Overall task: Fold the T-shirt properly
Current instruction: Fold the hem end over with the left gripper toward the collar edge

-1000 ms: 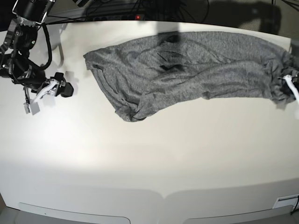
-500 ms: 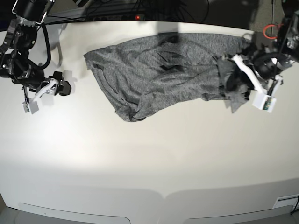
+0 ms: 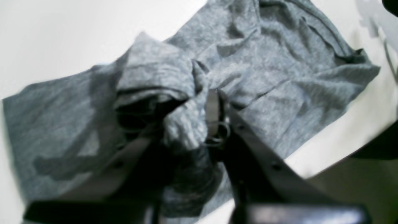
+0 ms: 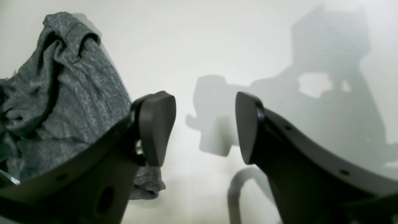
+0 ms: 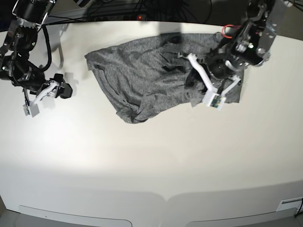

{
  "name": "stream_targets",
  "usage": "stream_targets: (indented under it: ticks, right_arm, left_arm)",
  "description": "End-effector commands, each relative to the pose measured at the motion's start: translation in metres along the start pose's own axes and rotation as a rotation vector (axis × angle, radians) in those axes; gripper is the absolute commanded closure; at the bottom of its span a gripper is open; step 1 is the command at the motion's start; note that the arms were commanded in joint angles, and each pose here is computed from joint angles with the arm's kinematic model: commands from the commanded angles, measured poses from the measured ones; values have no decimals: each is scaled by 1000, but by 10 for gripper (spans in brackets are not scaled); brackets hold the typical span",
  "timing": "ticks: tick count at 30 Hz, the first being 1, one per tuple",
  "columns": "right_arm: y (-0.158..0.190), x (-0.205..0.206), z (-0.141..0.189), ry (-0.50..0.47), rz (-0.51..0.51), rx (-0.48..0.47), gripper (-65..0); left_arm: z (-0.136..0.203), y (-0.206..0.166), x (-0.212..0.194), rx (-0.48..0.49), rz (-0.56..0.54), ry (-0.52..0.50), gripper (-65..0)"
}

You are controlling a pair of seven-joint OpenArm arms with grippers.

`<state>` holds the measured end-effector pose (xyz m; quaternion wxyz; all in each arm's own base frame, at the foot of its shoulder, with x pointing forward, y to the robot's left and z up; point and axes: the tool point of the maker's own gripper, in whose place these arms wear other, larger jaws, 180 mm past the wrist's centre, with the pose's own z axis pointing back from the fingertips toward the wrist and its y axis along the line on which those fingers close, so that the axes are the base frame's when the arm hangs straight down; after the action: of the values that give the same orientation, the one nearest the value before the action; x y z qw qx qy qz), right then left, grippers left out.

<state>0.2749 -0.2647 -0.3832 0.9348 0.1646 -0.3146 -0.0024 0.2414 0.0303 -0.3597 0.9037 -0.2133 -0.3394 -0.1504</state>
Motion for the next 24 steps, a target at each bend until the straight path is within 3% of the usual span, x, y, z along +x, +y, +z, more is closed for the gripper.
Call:
stream_targets:
  ticks: [1, 4, 6, 11, 18, 24]
  right_arm:
    - [-1, 17, 6, -46, 22, 0, -345]
    - [-1, 17, 6, -45, 23, 0, -345]
    - [-1, 17, 6, -45, 23, 0, -345]
    - [-1, 17, 6, -44, 23, 0, -345]
    - [-1, 17, 6, -45, 22, 0, -345]
    - [-1, 17, 6, -45, 22, 1, -345]
  left_arm:
    - [0, -3, 17, -15, -12, -52, 0]
    - [-3, -15, 30, -70, -11, -76, -233]
    - [-1, -26, 39, -137, -38, -95, -312]
    - [4, -45, 60, -249, -95, -144, -320]
    - [10, -2, 69, -103, -248, -137, -320]
    - [8, 19, 47, -62, -260, -143, -319]
